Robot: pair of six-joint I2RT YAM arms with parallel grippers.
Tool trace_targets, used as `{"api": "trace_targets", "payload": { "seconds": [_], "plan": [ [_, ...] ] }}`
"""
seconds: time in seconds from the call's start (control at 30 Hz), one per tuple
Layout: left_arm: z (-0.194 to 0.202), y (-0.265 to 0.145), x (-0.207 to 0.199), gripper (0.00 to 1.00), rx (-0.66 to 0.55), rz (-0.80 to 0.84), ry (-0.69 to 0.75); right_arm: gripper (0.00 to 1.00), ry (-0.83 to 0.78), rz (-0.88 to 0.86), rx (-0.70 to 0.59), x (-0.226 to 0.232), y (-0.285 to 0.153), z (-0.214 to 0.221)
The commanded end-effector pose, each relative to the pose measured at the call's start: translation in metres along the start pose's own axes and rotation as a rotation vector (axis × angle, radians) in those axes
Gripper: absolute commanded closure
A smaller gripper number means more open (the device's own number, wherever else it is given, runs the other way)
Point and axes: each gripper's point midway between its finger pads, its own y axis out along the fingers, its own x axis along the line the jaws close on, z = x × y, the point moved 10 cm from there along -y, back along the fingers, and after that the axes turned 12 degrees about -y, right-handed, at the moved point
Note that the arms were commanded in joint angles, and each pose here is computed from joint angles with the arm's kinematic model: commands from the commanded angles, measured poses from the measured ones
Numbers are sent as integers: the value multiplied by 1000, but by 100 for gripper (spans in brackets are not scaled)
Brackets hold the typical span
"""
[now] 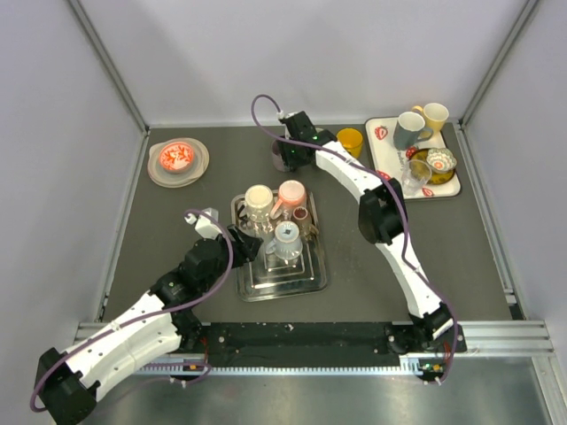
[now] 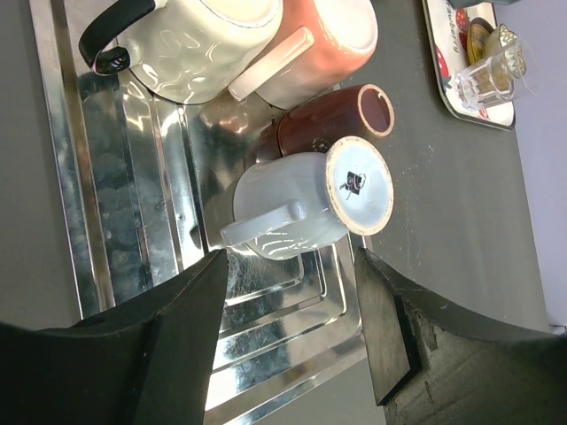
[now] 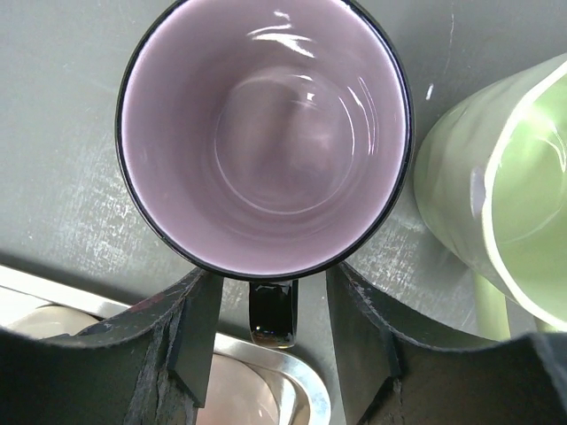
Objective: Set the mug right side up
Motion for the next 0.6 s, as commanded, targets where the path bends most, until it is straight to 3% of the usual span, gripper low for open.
{"api": "trace_targets", "payload": {
  "seconds": [0.0,0.27,0.57],
  "plan": [
    [-3,0,-7,36,-13,50,-22,50,15,3,-73,6,-6,-18],
    [-7,-4,-10,35,-29,75,6,43,11,-39,-103,24,-46,-27],
    [-21,-8,-19,30,-25,61,214,23,26,-12,-170,32,-134,-28]
  ]
}}
